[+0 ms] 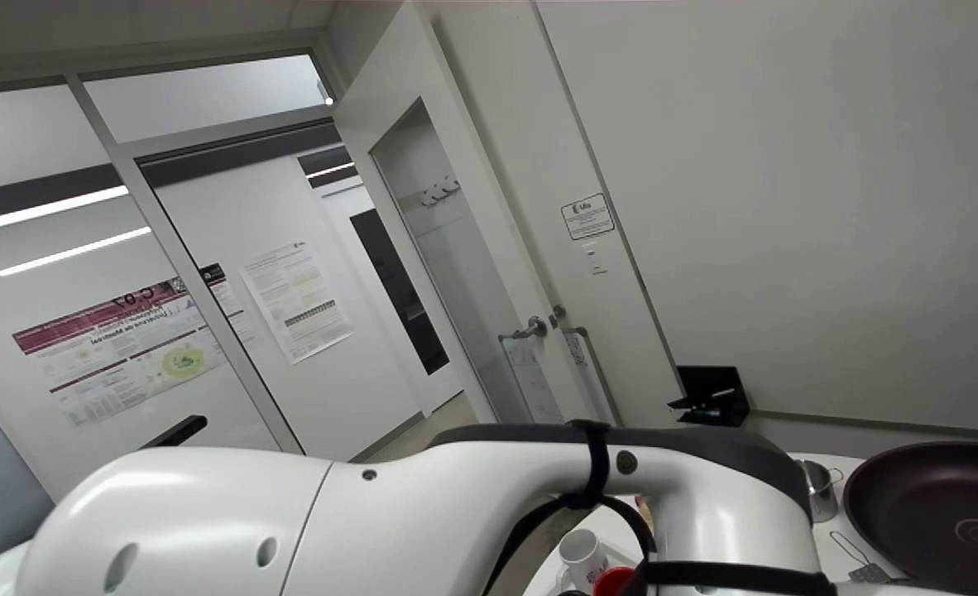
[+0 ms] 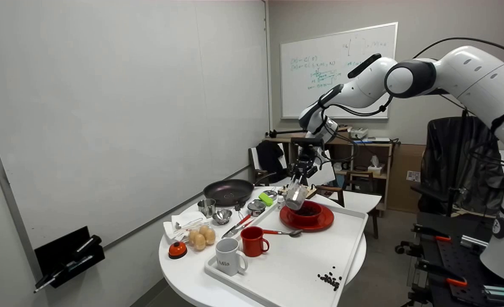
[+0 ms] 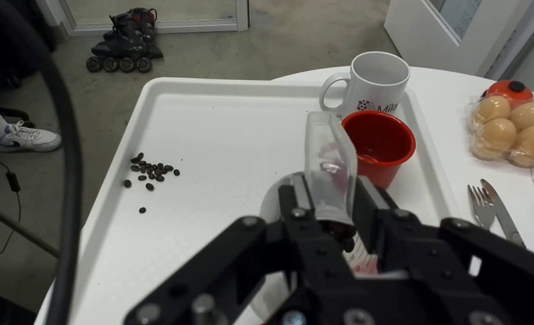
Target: Pour the contents of the jug into the bowl
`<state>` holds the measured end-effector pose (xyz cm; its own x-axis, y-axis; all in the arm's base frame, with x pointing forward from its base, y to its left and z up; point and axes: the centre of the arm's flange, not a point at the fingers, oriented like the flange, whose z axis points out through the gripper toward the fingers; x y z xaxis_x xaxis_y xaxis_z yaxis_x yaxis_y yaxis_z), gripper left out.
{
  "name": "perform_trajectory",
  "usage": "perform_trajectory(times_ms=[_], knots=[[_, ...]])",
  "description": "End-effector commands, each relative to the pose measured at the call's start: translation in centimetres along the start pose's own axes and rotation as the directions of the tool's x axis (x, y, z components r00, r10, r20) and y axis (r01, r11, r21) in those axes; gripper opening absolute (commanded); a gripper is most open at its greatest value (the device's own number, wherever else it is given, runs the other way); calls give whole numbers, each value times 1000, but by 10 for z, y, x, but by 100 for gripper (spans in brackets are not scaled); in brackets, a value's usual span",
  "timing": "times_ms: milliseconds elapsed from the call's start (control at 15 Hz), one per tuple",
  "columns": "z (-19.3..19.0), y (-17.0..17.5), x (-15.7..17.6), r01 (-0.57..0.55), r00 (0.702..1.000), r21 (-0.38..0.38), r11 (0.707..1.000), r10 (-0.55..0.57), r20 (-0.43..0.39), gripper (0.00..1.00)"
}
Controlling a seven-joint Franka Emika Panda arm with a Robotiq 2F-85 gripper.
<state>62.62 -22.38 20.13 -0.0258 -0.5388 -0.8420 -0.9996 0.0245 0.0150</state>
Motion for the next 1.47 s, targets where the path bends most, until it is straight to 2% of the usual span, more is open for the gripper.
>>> perform_trajectory(times_ms=[0,200,600,867,1067,1133,1200,1400], knots=[[-9,14,14,-3,1000,37,999,3,26,11],[-20,25,20,-2,999,73,997,0,32,11],[-38,34,20,90,985,132,987,-108,137,11],[-55,39,20,69,975,208,976,-110,191,11],[-64,41,22,10,963,240,971,-74,261,11],[-58,34,29,43,975,215,976,-88,202,10],[-61,35,30,39,975,219,975,-84,203,28],[-60,36,32,36,976,216,976,-81,201,28]])
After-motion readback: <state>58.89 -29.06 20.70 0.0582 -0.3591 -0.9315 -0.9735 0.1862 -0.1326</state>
